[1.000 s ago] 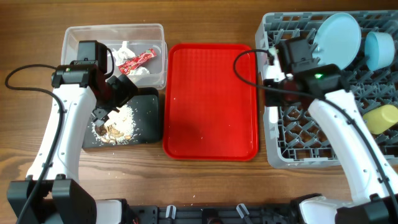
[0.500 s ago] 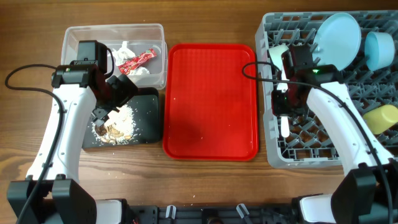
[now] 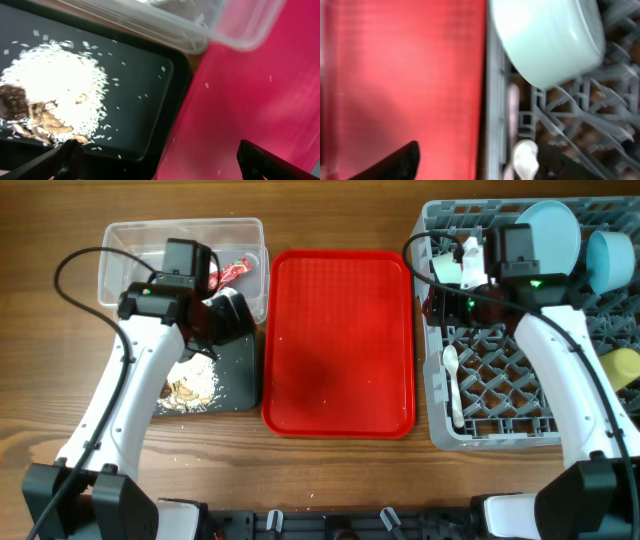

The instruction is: Sort waste into correct bins and load items into the dishwasher rack

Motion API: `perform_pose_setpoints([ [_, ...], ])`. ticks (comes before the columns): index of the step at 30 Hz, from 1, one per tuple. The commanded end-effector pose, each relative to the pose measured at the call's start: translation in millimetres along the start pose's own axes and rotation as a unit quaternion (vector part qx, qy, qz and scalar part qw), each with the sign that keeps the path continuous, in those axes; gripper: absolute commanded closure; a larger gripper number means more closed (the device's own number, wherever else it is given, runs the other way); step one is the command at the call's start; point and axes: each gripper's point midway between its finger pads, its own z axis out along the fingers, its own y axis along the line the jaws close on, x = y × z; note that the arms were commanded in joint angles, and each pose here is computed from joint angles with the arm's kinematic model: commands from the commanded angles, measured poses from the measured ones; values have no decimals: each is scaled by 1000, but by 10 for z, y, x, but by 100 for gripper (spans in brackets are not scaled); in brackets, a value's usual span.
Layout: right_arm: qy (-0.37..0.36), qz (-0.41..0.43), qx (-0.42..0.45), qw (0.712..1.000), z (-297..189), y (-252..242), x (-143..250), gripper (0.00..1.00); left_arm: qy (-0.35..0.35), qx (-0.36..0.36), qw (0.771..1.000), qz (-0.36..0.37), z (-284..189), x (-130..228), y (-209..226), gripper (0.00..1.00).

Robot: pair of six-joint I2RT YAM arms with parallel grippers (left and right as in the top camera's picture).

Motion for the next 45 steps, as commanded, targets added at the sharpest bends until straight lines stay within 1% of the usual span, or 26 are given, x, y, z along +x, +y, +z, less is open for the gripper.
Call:
perform_pose_setpoints([
  [1,19,-16,-58,998,-143,132,106,18,27,-5,998,61,-9,157,-15,0],
  [3,39,-16,-50,998,-158,84,209,2,49,-17,997,60,-20,263,51,0],
  [4,44,-13,-44,998,-171,57,243,0,63,-25,996,59,-29,326,89,0],
  [7,45,-11,-38,998,-253,47,312,0,86,-37,994,60,-50,457,164,0],
  [10,20,-18,-39,999,-386,76,326,0,74,-29,995,68,-75,526,168,0],
  [14,-66,-49,-42,996,-632,130,374,0,-5,15,996,93,-209,603,88,0],
  [16,-108,-65,-39,991,-740,141,413,0,-45,41,992,112,-309,657,48,0],
  [18,-164,-75,-25,983,-899,119,482,0,-99,69,985,124,-461,724,29,0],
  [20,-213,-63,3,975,-1068,36,567,0,-159,87,977,110,-632,765,109,0],
  [23,-253,-65,15,965,-1257,20,687,0,-216,91,967,102,-835,771,241,0],
  [27,-285,-71,14,956,-1443,58,743,0,-265,120,952,97,-1115,798,280,0],
  [30,-283,-71,13,956,-1436,58,742,0,-278,129,947,95,-1189,810,289,0],
  [36,-269,-70,15,960,-1362,41,729,0,-277,128,948,95,-1180,808,288,0],
  [45,-228,-62,17,972,-1144,-8,711,0,-277,128,948,95,-1180,808,288,0],
])
